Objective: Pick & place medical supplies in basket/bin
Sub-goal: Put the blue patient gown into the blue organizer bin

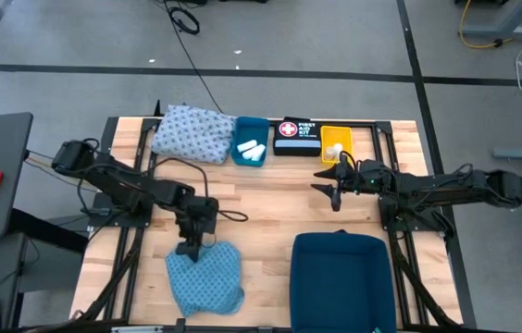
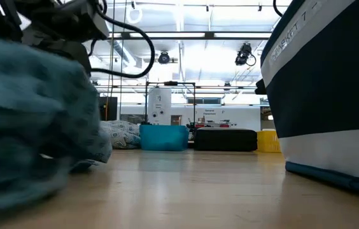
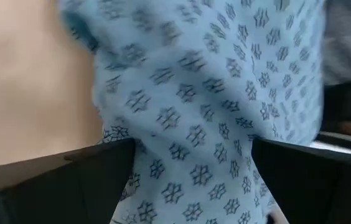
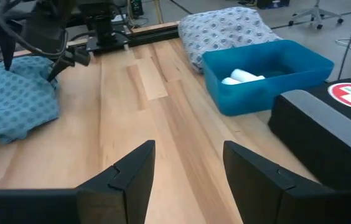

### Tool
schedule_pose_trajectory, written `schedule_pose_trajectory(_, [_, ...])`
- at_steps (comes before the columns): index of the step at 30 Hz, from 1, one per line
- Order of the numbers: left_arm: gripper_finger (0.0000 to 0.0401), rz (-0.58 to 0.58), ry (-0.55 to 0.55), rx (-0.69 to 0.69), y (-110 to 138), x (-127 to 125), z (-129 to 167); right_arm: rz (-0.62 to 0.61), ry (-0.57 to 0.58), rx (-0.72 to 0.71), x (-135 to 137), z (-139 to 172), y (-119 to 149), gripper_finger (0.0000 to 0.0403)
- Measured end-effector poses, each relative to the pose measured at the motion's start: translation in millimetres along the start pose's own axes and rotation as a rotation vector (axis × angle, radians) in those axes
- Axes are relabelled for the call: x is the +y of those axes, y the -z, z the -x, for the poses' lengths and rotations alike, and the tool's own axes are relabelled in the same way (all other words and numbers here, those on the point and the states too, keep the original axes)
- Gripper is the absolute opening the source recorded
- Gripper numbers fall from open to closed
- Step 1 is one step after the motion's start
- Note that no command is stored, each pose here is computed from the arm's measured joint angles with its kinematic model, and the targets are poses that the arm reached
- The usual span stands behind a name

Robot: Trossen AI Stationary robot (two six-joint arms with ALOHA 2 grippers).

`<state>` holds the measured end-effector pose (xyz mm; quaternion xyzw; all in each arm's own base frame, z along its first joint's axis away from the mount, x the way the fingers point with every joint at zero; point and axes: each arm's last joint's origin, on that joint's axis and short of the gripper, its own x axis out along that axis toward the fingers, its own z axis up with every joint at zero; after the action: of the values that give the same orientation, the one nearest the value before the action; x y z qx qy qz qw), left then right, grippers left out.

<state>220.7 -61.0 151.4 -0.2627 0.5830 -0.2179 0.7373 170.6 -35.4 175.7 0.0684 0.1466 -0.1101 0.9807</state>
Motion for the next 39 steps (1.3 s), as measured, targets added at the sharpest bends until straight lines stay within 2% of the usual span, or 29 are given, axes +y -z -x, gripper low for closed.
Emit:
schedule_pose_trajectory(3, [0.0331,-0.008,0.100,-0.023,-1.7,2.0,-7.4,0.004,-0.012,0.000,2.2,0.0,0.1,0.0197])
schedule_pose_trajectory(11, [0.0331,-0.070,0.278,0.003,-3.8,-7.5,-8.8,0.005,0.008,-0.001,1.7,0.0,0.2,0.0197])
schedule_pose_trajectory(17, [0.0332,-0.074,0.239,-0.052,-8.1,-10.2,-11.6,0.005,0.008,-0.002,1.7,0.0,0.1,0.0197])
schedule_pose_trajectory(21, [0.0333,-0.044,0.219,-0.043,-8.0,-9.5,-17.9,0.006,0.008,-0.002,1.7,0.0,0.1,0.0197])
schedule_pose_trajectory(31, [0.0333,-0.074,0.294,-0.037,-9.2,-28.6,-48.4,0.006,0.008,-0.005,1.7,0.0,-0.2,0.0197])
schedule_pose_trajectory(39, [0.0333,-0.055,0.251,0.011,-0.3,-31.0,-73.2,0.005,0.007,-0.010,1.8,0.0,-0.7,0.0197])
